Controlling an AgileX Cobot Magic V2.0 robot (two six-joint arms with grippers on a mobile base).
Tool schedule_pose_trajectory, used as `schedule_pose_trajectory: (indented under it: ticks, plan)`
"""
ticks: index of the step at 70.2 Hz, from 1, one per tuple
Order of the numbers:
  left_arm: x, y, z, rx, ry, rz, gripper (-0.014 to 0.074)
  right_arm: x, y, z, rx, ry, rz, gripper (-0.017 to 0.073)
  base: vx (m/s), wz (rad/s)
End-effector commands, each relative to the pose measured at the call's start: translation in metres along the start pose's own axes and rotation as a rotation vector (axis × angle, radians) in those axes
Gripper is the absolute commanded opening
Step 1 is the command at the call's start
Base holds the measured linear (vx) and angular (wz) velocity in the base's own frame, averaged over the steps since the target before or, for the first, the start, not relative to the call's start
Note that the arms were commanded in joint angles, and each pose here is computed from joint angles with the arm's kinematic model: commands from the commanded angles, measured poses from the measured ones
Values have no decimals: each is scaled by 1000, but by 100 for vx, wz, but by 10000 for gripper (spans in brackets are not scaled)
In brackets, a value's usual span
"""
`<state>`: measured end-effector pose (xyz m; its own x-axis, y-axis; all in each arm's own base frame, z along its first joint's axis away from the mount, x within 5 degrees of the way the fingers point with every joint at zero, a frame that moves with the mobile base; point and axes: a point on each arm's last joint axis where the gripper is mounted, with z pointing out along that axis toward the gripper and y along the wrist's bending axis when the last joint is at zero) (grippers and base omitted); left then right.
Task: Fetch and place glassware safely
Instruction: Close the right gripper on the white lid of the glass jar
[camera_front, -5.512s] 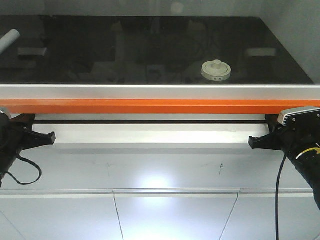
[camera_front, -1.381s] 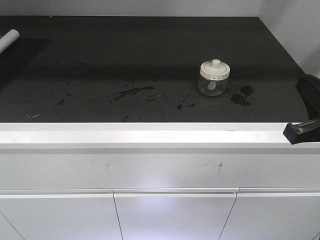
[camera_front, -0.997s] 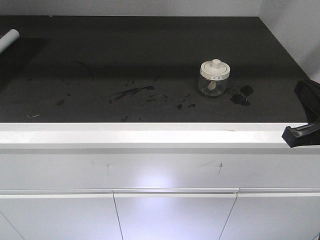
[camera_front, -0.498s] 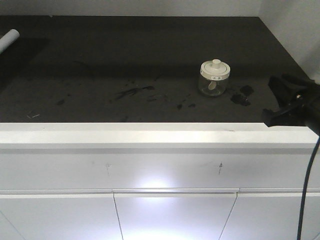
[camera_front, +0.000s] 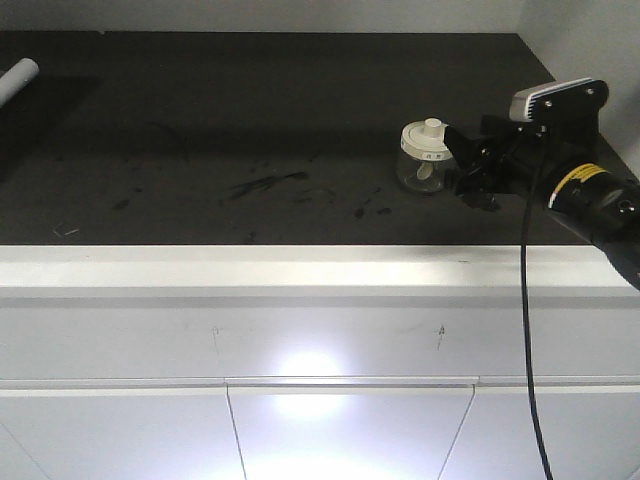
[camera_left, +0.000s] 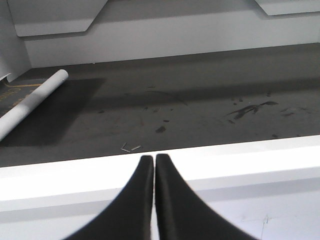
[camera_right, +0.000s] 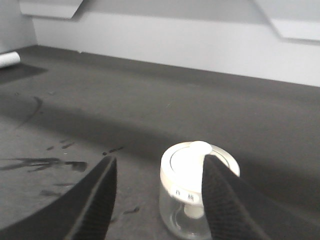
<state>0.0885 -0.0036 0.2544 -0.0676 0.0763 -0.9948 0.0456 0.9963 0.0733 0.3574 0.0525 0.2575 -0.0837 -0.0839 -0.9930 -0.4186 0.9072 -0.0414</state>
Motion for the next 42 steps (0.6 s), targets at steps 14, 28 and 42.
schedule_pose_trajectory:
  ticks: [14, 28, 42]
  plan:
    - [-15, 0, 0, 9, -89, -15, -7, -25, -20, 56, -29, -166, -43, 379, 0, 0]
    - [-15, 0, 0, 9, -89, -15, -7, -14, -34, 93, -24, -178, -45, 377, 0, 0]
    - [-15, 0, 0, 9, -89, -15, -7, 6, -42, 117, -25, -164, -39, 377, 0, 0]
